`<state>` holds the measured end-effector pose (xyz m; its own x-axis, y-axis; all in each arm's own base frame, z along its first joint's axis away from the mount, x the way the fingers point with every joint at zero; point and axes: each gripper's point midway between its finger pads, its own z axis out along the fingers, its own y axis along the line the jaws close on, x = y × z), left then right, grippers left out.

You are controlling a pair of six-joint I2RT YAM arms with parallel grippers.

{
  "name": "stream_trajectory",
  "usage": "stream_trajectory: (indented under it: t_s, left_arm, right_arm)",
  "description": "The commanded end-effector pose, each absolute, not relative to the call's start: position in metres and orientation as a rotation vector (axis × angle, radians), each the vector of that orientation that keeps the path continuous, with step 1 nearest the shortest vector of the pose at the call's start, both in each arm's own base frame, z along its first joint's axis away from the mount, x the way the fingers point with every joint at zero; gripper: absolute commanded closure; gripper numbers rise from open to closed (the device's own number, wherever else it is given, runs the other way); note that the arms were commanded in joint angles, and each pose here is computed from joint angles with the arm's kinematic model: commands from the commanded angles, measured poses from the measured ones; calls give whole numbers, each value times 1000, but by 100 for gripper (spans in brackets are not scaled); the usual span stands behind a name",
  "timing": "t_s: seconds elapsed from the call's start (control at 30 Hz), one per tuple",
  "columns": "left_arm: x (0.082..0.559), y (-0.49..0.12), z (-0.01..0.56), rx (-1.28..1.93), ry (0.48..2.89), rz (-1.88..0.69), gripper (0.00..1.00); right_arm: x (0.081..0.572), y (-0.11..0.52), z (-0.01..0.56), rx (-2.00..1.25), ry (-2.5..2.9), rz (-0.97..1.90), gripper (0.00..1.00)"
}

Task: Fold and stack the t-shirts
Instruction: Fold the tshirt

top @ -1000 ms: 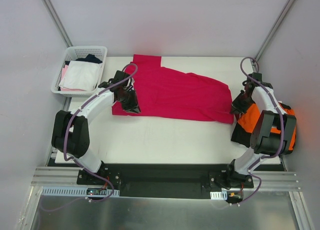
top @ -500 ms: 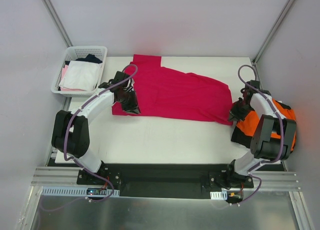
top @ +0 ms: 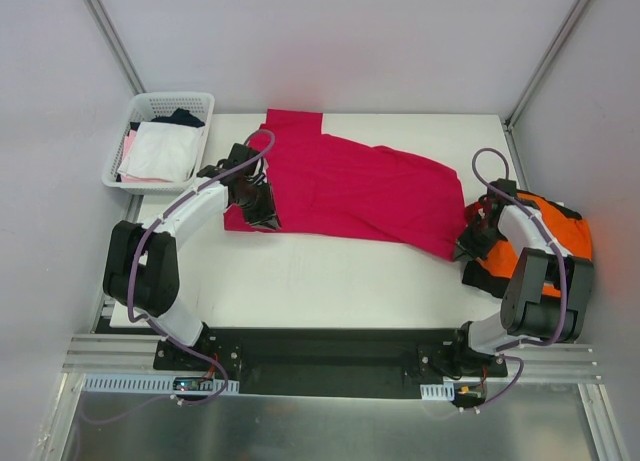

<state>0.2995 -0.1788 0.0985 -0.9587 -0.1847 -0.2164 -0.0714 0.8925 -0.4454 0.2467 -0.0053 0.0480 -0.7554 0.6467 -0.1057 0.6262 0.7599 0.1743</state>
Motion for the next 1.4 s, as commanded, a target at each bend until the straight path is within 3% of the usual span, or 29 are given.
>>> stream_trajectory:
  t_s: [0.0, 0.47, 1.37]
  left_arm:
    - [298, -179, 109, -202, 2784, -653, 81]
    - [295, -178, 111, -213, 2774, -642, 81]
    - [297, -179, 108, -231, 2782, -630, 82]
  right_arm:
    - [243, -1, 53, 1017, 2789, 231, 99]
    - [310, 17, 77, 882, 2722, 497, 99]
    - [375, -9, 98, 851, 2679, 361, 99]
